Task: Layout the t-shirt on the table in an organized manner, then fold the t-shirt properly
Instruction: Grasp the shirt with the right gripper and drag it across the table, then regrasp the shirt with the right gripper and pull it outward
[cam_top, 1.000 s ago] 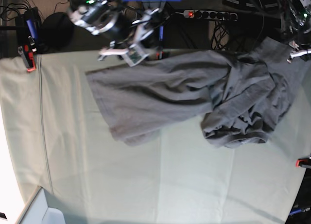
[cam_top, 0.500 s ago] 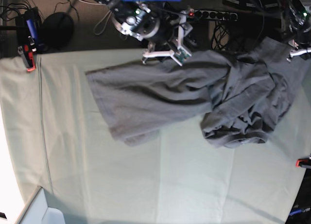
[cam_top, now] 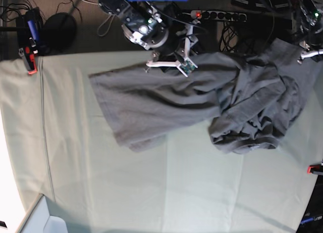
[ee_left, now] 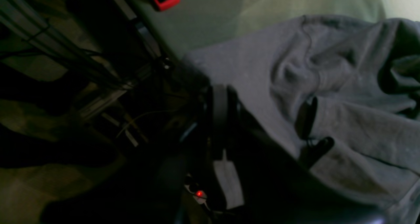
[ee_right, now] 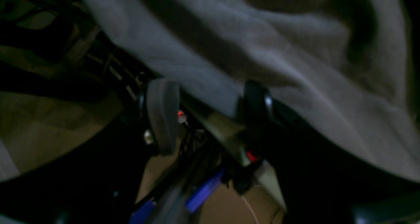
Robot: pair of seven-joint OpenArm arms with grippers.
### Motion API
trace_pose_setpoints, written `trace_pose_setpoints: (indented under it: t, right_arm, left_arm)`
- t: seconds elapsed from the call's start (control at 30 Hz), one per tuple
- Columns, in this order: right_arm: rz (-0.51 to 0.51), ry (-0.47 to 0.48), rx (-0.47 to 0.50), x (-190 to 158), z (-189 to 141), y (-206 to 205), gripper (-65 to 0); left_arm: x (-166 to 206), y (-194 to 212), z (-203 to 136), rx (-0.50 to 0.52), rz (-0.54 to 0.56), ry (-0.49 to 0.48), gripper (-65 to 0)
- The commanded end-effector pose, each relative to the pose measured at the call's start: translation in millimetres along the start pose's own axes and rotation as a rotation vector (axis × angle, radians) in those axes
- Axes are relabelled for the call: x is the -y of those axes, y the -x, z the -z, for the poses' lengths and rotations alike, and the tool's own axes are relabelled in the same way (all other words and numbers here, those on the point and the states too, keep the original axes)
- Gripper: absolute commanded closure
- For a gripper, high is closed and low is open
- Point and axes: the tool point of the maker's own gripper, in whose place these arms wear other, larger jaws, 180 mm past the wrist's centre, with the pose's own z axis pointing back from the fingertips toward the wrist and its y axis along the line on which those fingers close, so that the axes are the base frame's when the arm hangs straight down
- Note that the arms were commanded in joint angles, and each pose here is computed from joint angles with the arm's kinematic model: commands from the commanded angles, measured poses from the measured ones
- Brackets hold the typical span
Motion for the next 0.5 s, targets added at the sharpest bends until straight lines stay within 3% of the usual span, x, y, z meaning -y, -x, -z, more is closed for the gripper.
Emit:
trace_pose_setpoints:
  t: [0.0, 0.3, 0.37, 0.47]
  right_arm:
    - [0.008, 0.006, 0.028, 0, 2, -9, -32.7]
    - [0.016, 0.003, 0.033, -1, 12, 6, -31.5]
    - [0.018, 0.002, 0.025, -2, 14, 10, -26.0]
    - [0.017, 0.002, 0.026, -2, 14, 10, -7.3]
  left_arm:
    - [-1, -13, -1, 0.043, 0.01, 0.001, -0.1]
    - [1, -14, 0, 0.046, 0.002, 0.006, -0.1]
    - [1, -14, 0, 0.046, 0.0, 0.007, -0.1]
    - [1, -14, 0, 0.046, 0.0, 0.007, -0.1]
